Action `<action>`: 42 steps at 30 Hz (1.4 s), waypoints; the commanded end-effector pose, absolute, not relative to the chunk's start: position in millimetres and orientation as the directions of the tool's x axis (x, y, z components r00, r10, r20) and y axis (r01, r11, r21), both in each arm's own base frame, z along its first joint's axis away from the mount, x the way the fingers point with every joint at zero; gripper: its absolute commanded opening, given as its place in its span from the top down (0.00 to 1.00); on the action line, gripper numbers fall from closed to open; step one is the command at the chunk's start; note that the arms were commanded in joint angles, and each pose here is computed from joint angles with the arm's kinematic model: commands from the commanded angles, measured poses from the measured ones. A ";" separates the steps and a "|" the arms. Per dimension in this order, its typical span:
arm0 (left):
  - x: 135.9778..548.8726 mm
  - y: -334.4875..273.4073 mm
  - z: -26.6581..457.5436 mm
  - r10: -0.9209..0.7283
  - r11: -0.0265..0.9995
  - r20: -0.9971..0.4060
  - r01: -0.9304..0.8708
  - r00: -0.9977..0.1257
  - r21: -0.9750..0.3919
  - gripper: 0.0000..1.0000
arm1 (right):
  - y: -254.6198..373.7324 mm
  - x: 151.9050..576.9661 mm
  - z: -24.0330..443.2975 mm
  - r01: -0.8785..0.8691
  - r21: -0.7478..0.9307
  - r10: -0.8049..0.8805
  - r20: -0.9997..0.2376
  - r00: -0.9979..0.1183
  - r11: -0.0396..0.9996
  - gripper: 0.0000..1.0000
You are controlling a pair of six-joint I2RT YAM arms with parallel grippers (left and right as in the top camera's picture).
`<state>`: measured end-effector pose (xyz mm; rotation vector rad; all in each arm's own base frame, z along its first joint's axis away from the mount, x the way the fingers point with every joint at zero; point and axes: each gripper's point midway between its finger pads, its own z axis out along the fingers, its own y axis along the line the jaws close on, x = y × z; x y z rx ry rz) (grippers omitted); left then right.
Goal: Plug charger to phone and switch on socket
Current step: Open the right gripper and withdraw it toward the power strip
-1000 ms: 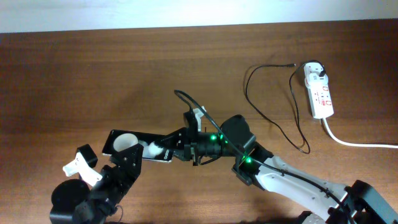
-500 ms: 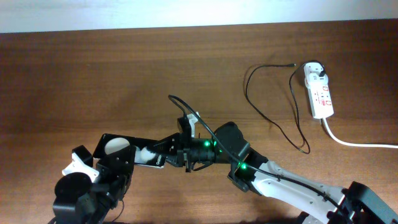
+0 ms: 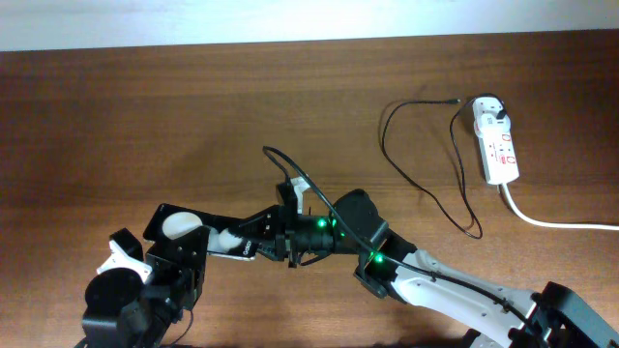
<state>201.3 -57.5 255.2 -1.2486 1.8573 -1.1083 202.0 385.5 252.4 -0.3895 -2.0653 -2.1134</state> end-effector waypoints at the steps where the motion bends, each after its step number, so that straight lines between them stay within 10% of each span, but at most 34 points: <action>1: 205.3 -45.9 254.1 -0.954 0.198 -0.079 -0.411 -0.290 -0.890 1.00 | 387.0 206.6 259.7 0.005 1.000 0.098 0.007 -0.995 -0.018 0.68; 7: 207.2 -41.4 252.8 -0.958 0.207 -0.096 -0.418 -0.270 -0.885 1.00 | 378.4 231.1 224.2 -0.378 0.904 0.154 -0.409 -0.899 0.198 0.31; 16: 220.6 -61.0 226.5 -0.927 0.236 -0.032 -0.516 -0.373 -0.823 1.00 | 304.8 286.1 143.5 -0.321 0.774 0.134 -0.459 -0.878 0.546 0.04; 29: 213.0 -154.0 170.6 -0.466 0.434 0.276 -0.489 -0.841 -0.757 1.00 | 139.4 270.3 72.3 0.185 0.487 0.320 -0.210 -0.924 0.854 0.01; 42: 212.7 -172.4 188.8 -0.345 0.352 0.329 -0.446 -0.879 -0.823 1.00 | 46.2 325.3 89.6 0.321 0.179 0.367 -0.498 -0.786 0.930 0.01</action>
